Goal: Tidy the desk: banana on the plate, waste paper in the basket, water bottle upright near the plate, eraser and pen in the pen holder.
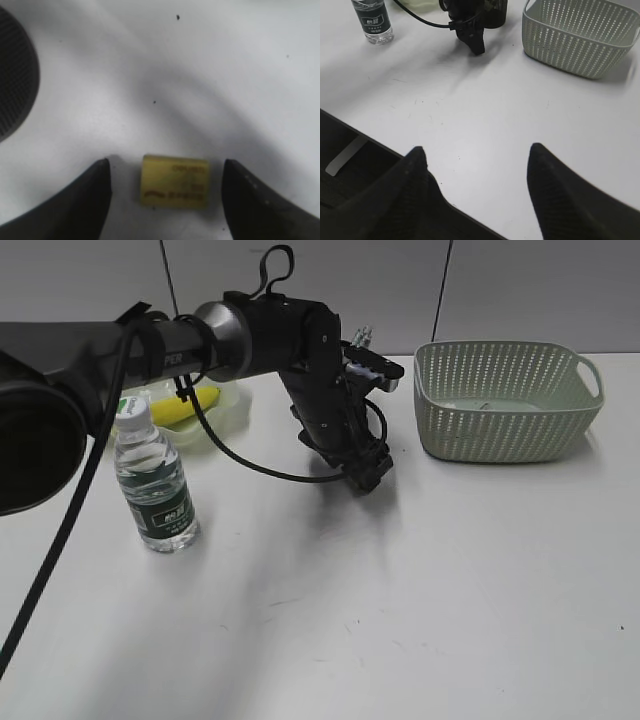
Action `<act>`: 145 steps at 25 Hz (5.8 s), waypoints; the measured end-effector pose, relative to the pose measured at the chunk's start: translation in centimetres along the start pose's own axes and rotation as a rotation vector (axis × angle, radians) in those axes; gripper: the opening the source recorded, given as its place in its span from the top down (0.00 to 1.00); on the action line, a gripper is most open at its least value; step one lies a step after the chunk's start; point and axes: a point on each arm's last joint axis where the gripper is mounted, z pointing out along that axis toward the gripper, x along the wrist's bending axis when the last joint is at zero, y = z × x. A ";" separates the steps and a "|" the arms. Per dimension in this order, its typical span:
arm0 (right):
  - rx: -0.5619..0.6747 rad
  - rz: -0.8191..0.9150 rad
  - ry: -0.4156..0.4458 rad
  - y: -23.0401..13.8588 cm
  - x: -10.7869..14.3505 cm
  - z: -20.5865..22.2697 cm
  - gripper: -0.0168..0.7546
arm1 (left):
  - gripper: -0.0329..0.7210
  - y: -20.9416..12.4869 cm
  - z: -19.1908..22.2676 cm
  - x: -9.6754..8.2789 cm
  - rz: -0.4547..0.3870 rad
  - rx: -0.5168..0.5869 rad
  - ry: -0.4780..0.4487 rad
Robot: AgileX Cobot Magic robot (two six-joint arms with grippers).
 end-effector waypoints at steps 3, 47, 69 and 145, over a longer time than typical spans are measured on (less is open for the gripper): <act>0.000 0.000 0.000 0.0 0.0 0.0 0.33 | 0.37 0.0 0.0 0.1 -0.004 -0.002 0.008; -0.001 0.000 0.000 0.0 0.0 0.0 0.33 | 0.49 3.5 -9.0 6.7 -0.207 -0.443 0.114; -0.001 0.000 0.000 0.0 0.0 0.0 0.33 | 0.32 1.8 -21.8 4.2 -0.139 -0.302 0.114; -0.004 0.004 0.007 0.0 0.1 0.0 0.33 | 0.43 -42.9 -34.9 -10.0 -0.212 -0.745 0.253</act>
